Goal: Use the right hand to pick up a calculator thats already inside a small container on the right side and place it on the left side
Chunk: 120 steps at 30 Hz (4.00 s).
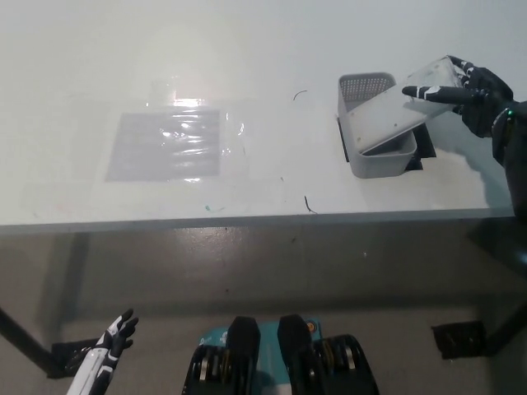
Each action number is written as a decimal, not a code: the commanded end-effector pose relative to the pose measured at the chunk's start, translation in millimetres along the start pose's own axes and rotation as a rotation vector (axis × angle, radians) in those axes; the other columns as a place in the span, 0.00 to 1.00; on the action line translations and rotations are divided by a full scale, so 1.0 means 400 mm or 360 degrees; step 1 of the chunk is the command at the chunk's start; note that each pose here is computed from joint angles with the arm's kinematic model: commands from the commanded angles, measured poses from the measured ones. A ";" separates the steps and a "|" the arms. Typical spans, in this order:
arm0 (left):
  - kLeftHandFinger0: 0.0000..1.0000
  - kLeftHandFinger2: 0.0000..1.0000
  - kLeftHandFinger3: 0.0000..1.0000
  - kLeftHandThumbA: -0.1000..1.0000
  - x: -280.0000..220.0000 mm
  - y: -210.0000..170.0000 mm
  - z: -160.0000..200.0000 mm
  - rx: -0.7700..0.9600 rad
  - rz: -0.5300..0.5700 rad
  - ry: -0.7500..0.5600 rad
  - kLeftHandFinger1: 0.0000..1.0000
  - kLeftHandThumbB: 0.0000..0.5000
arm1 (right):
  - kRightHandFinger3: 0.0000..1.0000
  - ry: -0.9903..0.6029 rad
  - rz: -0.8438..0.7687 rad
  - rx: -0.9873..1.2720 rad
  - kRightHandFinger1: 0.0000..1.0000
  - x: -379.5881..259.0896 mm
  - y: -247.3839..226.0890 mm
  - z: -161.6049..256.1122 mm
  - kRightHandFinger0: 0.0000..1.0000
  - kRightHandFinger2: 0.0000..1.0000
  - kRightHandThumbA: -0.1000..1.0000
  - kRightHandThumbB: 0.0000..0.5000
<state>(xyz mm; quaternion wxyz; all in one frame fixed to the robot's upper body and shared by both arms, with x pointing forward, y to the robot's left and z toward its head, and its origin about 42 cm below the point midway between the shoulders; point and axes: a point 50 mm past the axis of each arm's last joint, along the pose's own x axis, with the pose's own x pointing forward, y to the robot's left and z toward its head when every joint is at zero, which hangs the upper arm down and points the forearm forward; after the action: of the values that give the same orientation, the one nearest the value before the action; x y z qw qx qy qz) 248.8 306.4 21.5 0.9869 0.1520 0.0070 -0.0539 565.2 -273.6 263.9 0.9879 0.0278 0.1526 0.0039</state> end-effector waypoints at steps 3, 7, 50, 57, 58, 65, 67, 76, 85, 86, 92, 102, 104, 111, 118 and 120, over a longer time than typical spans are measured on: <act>1.00 1.00 1.00 1.00 0.015 0.031 0.025 0.0028 0.0019 -0.0117 1.00 1.00 | 1.00 -0.0199 -0.0200 0.0365 0.26 0.005 0.022 0.105 0.00 0.78 0.38 0.46; 1.00 1.00 1.00 1.00 0.017 0.034 0.027 0.0043 0.0022 -0.0120 1.00 1.00 | 0.79 -0.0243 -0.0184 0.0536 0.23 0.003 0.016 0.100 0.00 0.71 0.00 0.29; 1.00 1.00 1.00 1.00 0.031 0.035 0.030 0.0049 0.0000 -0.0128 1.00 1.00 | 0.65 -0.0766 0.0129 0.0906 0.24 -0.156 0.191 0.433 0.00 0.82 0.00 0.14; 1.00 1.00 1.00 1.00 0.030 0.036 0.032 0.0058 -0.0010 -0.0133 1.00 1.00 | 0.80 -0.0740 0.0087 0.0539 0.29 -0.140 0.322 0.451 0.00 0.84 0.00 0.22; 1.00 1.00 1.00 1.00 0.028 0.035 0.032 0.0058 -0.0012 -0.0131 1.00 1.00 | 0.75 -0.0715 0.0068 0.0443 0.28 -0.133 0.357 0.451 0.00 0.78 0.00 0.20; 1.00 1.00 1.00 1.00 0.033 0.032 0.038 0.0069 -0.0035 -0.0146 1.00 0.98 | 0.47 -0.0660 0.0175 0.0268 0.29 -0.089 0.465 0.404 0.00 0.83 0.00 0.21; 1.00 1.00 1.00 1.00 0.037 0.034 0.039 0.0078 -0.0038 -0.0148 1.00 0.98 | 0.39 -0.0683 0.0139 0.0002 0.33 -0.076 0.500 0.384 0.00 0.76 0.00 0.18; 1.00 1.00 1.00 1.00 0.056 0.032 0.049 0.0104 -0.0079 -0.0170 1.00 1.00 | 0.77 -0.0565 0.0149 -0.0221 0.23 -0.054 0.596 0.299 0.00 0.62 0.00 0.26; 1.00 1.00 1.00 1.00 0.075 0.031 0.068 0.0143 -0.0130 -0.0213 1.00 1.00 | 0.82 -0.0493 0.0181 -0.0382 0.28 -0.056 0.685 0.180 0.00 0.68 0.00 0.25; 1.00 1.00 1.00 1.00 0.077 0.032 0.069 0.0149 -0.0134 -0.0216 1.00 1.00 | 0.84 -0.0466 0.0162 -0.0414 0.30 -0.058 0.696 0.171 0.00 0.71 0.00 0.26; 1.00 1.00 1.00 1.00 0.085 0.033 0.076 0.0160 -0.0159 -0.0223 1.00 1.00 | 0.84 -0.0483 0.0128 -0.0551 0.31 -0.069 0.739 0.133 0.00 0.71 0.00 0.31; 1.00 1.00 1.00 1.00 0.097 0.042 0.089 0.0205 -0.0172 -0.0248 1.00 1.00 | 0.69 -0.0754 0.0003 -0.1030 0.34 -0.061 0.719 0.050 0.00 0.79 0.00 0.33; 1.00 1.00 1.00 1.00 0.102 0.043 0.093 0.0202 -0.0175 -0.0251 1.00 1.00 | 0.70 -0.0728 0.0017 -0.1078 0.35 -0.058 0.716 0.052 0.00 0.80 0.00 0.31; 1.00 1.00 1.00 1.00 0.111 0.044 0.098 0.0226 -0.0195 -0.0243 1.00 1.00 | 1.00 -0.0374 0.0203 -0.1568 1.00 -0.038 0.694 0.054 1.00 1.00 0.60 0.66; 1.00 1.00 1.00 1.00 0.109 0.043 0.098 0.0234 -0.0202 -0.0247 1.00 1.00 | 1.00 -0.0308 0.0158 -0.1785 1.00 -0.021 0.633 0.092 1.00 1.00 0.95 0.93; 1.00 1.00 1.00 1.00 0.113 0.044 0.099 0.0227 -0.0206 -0.0251 1.00 1.00 | 1.00 -0.0309 0.0143 -0.1815 1.00 -0.018 0.613 0.132 1.00 1.00 1.00 0.97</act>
<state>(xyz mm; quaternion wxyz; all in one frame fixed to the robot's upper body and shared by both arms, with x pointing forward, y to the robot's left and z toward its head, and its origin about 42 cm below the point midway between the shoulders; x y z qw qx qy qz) 289.0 300.3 48.4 0.9729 0.1977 -0.0354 -0.1148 556.7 -25.1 268.0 0.8834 -0.4499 0.0526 0.1203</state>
